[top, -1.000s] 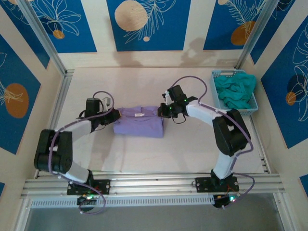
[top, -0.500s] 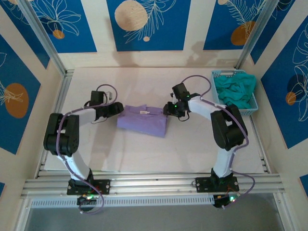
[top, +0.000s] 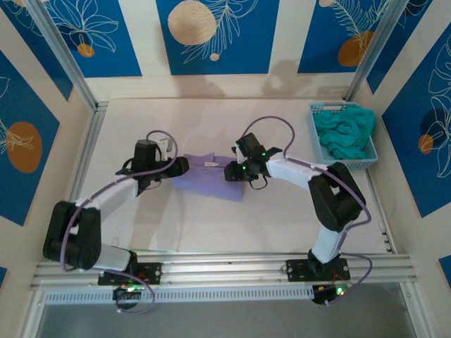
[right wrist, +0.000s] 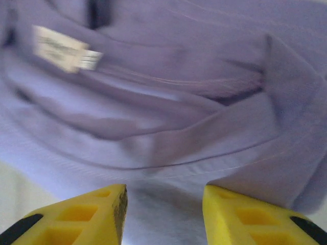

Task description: Fold the inside-out t-shirt

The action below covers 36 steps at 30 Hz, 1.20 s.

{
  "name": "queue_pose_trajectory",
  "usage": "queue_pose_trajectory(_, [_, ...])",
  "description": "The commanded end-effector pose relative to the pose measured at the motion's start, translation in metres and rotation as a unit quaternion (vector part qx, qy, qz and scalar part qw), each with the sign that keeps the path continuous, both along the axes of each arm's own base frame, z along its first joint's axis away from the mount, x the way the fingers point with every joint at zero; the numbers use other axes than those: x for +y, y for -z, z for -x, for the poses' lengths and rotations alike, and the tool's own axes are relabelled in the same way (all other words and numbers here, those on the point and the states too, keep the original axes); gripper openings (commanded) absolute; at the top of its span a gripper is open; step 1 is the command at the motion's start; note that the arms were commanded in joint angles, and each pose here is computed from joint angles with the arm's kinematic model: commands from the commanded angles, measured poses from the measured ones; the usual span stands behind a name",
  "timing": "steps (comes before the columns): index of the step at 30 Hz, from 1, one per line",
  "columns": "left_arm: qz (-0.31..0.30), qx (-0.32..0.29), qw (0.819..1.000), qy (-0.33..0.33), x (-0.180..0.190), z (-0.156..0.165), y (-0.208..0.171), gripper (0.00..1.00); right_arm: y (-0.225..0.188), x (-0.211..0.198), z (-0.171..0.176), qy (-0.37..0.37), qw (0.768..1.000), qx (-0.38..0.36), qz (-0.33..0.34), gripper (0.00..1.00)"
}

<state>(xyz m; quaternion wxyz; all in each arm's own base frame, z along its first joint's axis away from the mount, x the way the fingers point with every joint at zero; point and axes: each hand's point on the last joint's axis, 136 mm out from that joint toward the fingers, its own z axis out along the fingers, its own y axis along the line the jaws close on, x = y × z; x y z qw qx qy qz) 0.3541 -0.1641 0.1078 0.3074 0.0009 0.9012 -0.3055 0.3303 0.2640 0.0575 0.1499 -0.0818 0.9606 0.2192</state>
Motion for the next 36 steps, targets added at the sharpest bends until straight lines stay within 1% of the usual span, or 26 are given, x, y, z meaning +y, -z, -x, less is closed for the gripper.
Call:
queue_pose_trajectory(1, [-0.01,0.032,0.999,0.014,-0.005,-0.003,0.034,0.54,0.016,-0.006,-0.009,0.016,1.0,0.023,0.006,0.43])
queue_pose_trajectory(3, [-0.031,0.052,0.998,0.007,0.0,-0.007,0.055,0.53,0.028,-0.012,-0.01,0.02,0.999,0.04,0.014,0.44])
queue_pose_trajectory(5, [-0.037,0.062,0.997,0.005,0.002,-0.01,0.064,0.53,0.027,-0.015,-0.011,0.015,0.999,0.047,0.012,0.43])
queue_pose_trajectory(8, [-0.032,0.049,0.998,0.009,0.0,-0.014,0.051,0.54,0.004,-0.019,-0.014,-0.002,1.0,0.016,0.009,0.46])
queue_pose_trajectory(10, [-0.035,0.029,0.999,0.005,0.003,-0.015,0.036,0.57,-0.011,-0.024,-0.01,-0.01,1.0,-0.006,0.01,0.48])
queue_pose_trajectory(13, [-0.049,0.013,0.999,-0.013,0.014,-0.012,0.025,0.61,-0.022,-0.029,-0.002,-0.003,1.0,-0.013,0.001,0.53])
queue_pose_trajectory(14, [-0.056,0.012,0.998,-0.019,0.018,-0.013,0.025,0.65,-0.023,-0.03,0.0,0.004,1.0,-0.01,-0.002,0.54])
queue_pose_trajectory(16, [-0.068,0.025,0.997,-0.029,0.026,-0.014,0.031,0.7,-0.023,-0.031,0.0,0.019,1.0,-0.005,-0.011,0.57])
queue_pose_trajectory(19, [-0.075,0.05,0.996,-0.022,0.028,-0.019,0.038,0.75,-0.018,-0.03,-0.007,0.042,0.999,0.007,-0.022,0.62])
queue_pose_trajectory(22, [-0.078,0.074,0.994,0.0,0.023,-0.024,0.047,0.77,-0.007,-0.028,-0.013,0.058,0.997,0.028,-0.032,0.74])
queue_pose_trajectory(23, [-0.077,0.081,0.994,0.006,0.02,-0.026,0.049,0.77,-0.004,-0.027,-0.014,0.06,0.997,0.032,-0.034,0.75])
queue_pose_trajectory(29, [-0.05,0.093,0.994,0.036,0.003,-0.031,0.057,0.77,0.014,-0.014,-0.018,0.059,0.995,0.062,-0.059,0.75])
queue_pose_trajectory(34, [-0.035,0.113,0.991,0.055,-0.006,-0.026,0.073,0.75,0.024,-0.002,-0.015,0.058,0.991,0.087,-0.081,0.74])
queue_pose_trajectory(36, [-0.02,0.116,0.991,0.064,-0.012,-0.024,0.075,0.72,0.026,0.003,-0.015,0.056,0.99,0.093,-0.088,0.73])
